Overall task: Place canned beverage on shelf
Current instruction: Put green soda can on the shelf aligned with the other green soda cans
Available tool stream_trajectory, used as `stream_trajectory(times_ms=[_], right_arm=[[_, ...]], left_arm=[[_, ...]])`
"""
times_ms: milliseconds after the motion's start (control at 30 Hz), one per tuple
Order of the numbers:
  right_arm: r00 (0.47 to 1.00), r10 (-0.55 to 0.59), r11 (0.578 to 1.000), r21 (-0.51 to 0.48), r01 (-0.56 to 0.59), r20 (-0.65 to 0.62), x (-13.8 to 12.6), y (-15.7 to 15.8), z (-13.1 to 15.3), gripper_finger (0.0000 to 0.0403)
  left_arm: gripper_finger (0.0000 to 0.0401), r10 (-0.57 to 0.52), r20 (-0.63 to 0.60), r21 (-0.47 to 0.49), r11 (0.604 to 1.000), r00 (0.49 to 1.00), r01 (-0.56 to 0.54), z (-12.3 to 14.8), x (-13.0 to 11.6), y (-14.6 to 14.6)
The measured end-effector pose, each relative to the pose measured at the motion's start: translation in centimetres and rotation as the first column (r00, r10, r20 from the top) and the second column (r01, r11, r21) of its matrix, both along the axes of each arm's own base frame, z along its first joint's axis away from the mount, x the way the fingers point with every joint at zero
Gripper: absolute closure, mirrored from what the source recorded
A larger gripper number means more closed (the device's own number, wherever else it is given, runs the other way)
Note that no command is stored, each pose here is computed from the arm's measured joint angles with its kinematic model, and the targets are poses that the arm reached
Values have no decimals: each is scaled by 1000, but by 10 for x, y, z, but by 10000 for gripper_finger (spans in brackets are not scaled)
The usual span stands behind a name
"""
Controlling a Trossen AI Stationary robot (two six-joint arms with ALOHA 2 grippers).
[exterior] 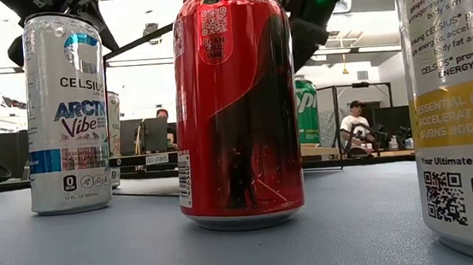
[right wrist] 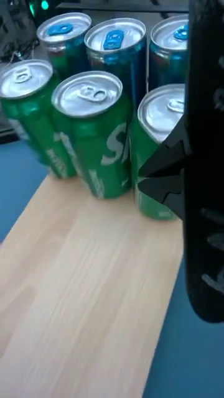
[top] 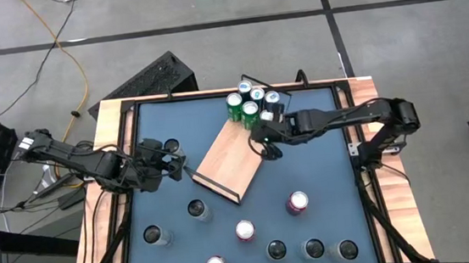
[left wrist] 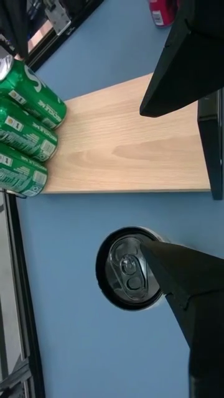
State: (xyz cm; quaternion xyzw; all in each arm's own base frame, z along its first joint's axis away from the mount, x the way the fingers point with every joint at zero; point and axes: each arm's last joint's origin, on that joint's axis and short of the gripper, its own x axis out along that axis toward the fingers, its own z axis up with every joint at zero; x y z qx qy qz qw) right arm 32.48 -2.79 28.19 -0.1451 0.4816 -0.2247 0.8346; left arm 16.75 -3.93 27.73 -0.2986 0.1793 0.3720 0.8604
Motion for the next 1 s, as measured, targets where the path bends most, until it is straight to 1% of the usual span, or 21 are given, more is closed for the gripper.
stream_trajectory(times_ms=[200,433,567,700,767,1000], right_arm=[[998,-9,1000,-10,8,-54,1,-11,-7,403],[996,-2,1000,-7,1,-84,-1,-7,-9,403],[992,-38,999,8,39,-119,-6,-8,-11,403],[990,-84,996,20,87,-113,-8,-9,-11,403],[987,-104,994,6,106,-124,-10,-9,-12,403],[981,-128,991,5,130,-144,-13,-6,-13,403]], left_arm=[[71,0,0,0,1000,1000,0,0,0,0],[71,5,4,-4,1000,1000,-5,0,0,0],[71,8,6,0,1000,1000,-8,0,0,0],[71,8,6,1,1000,1000,-8,0,0,0],[71,7,4,3,1000,1000,-7,0,0,0],[71,2,1,2,1000,1000,-2,0,0,0]])
